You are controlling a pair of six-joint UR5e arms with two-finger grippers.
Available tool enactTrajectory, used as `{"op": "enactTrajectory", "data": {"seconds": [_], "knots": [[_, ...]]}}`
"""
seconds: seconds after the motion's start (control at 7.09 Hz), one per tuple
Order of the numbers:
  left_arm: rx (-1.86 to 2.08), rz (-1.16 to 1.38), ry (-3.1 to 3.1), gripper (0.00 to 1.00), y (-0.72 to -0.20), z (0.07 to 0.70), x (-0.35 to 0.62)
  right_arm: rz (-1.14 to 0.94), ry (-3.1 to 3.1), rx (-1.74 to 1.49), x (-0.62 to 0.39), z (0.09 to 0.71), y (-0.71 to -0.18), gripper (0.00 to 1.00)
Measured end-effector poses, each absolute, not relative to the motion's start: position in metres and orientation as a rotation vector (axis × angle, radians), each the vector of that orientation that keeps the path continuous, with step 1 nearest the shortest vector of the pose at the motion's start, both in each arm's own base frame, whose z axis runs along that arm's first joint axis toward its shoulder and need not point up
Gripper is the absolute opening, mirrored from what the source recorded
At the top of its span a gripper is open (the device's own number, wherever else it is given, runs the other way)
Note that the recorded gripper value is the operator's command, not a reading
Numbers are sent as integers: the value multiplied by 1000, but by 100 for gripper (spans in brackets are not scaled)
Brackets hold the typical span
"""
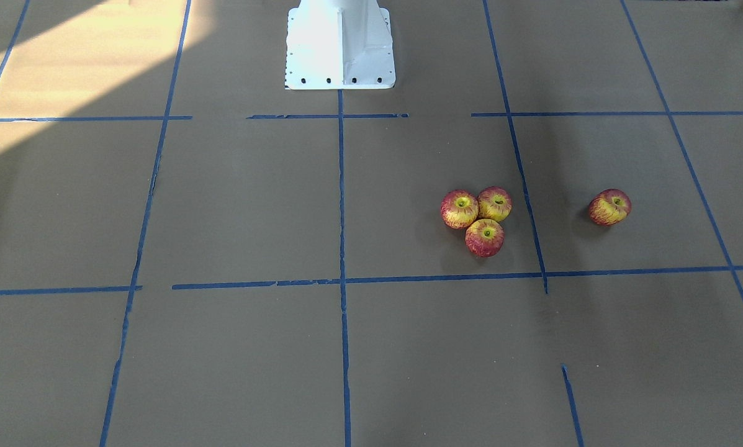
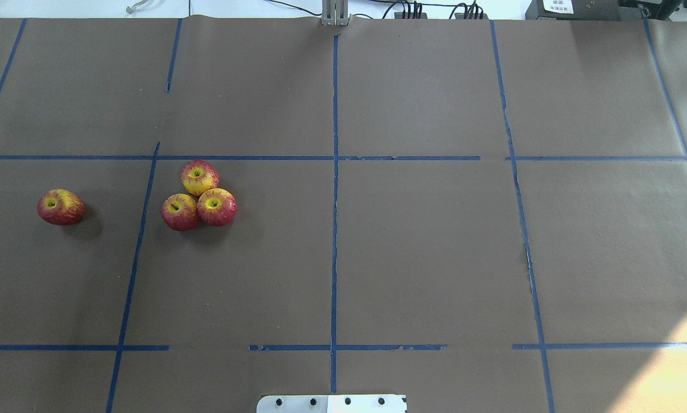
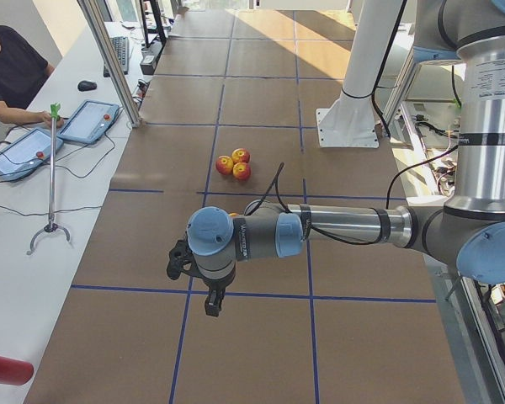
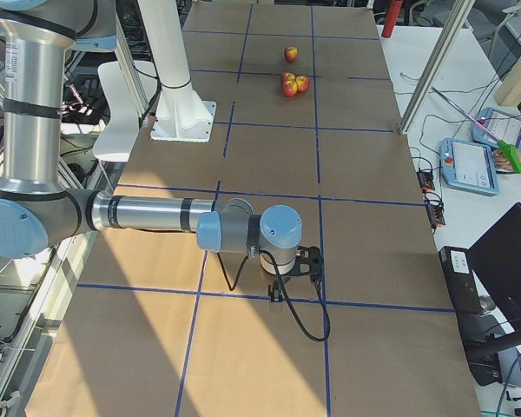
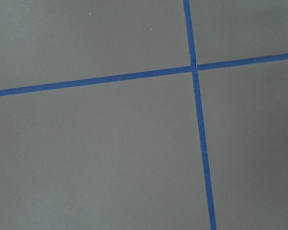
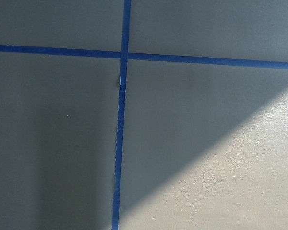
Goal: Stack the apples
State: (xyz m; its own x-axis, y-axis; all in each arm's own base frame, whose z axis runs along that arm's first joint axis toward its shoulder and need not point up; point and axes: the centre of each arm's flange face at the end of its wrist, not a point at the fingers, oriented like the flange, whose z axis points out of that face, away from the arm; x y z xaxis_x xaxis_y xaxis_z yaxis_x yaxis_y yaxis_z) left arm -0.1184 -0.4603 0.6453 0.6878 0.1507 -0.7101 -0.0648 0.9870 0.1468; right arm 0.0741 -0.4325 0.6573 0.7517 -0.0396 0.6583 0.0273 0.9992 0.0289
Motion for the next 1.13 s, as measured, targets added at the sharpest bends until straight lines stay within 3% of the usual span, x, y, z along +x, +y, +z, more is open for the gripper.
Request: {"op": "enactTrajectory", "data": {"seconds": [0.28,0.71,1.13], "knots": [[124,60,866,100,-469,618,-77,-37,-719,18,74,657,-433,100],[83,-23,949,100,-479,555,71,-36,-719,17,74,657,-432,100],[79,-111,943,100,-470,555,164,-36,-719,17,74,657,-432,100]]}}
